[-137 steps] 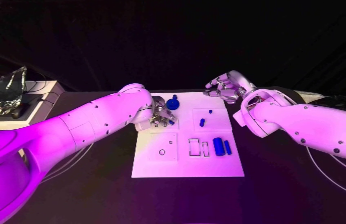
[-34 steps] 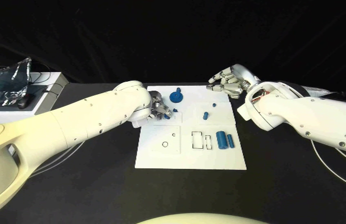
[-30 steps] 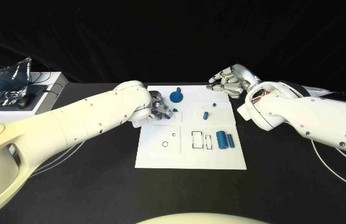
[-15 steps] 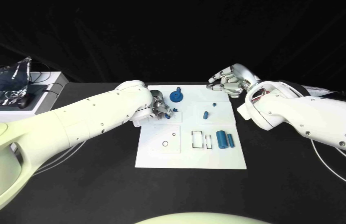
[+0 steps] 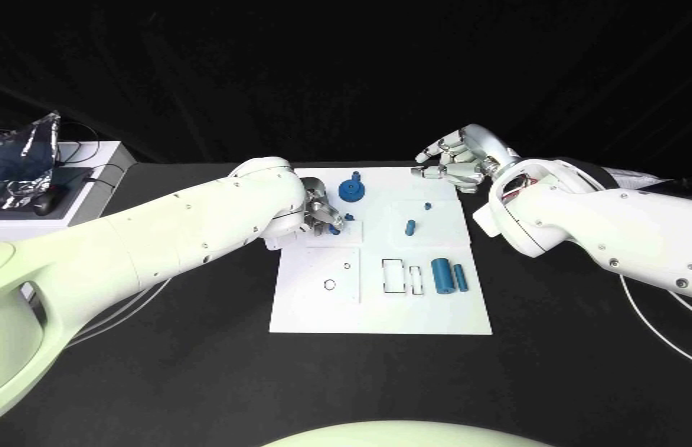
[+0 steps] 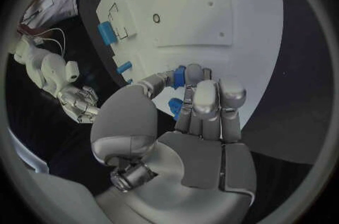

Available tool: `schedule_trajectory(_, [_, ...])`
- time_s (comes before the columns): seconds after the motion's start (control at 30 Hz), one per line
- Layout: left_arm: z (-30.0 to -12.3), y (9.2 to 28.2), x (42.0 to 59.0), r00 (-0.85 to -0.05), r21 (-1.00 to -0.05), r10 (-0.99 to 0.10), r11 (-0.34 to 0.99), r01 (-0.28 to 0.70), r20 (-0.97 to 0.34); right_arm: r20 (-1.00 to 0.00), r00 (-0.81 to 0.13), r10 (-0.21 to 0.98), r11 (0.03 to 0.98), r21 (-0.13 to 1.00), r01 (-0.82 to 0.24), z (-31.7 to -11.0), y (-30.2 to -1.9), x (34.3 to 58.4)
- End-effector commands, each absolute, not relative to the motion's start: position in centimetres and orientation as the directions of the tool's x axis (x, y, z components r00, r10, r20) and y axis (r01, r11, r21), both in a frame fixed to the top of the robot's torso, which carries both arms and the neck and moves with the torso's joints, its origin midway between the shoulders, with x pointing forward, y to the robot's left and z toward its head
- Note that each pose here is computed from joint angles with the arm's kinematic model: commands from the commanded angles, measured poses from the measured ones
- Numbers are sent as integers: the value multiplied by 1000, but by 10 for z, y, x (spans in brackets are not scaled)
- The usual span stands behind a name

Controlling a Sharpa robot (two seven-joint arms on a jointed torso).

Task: Assemble the parts on the task board

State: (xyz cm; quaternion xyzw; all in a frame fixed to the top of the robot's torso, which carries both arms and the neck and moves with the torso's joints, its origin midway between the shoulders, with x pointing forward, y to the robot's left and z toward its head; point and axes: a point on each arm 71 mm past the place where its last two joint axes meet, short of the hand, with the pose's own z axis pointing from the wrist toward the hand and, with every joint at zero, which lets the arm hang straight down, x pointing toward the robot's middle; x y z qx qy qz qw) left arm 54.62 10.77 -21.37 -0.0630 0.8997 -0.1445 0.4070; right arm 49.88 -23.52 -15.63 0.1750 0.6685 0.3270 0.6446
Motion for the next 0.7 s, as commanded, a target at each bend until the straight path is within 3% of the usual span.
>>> schedule_trajectory(0.03, [-227, 108, 539, -709, -269, -180, 963, 14, -682, -753, -117, 648, 727, 657, -198, -156, -234, 499])
schedule_trajectory(0.7, [-227, 116, 542, -692, -255, -187, 967, -5, -697, -756, -125, 642, 731, 653, -198, -157, -234, 499])
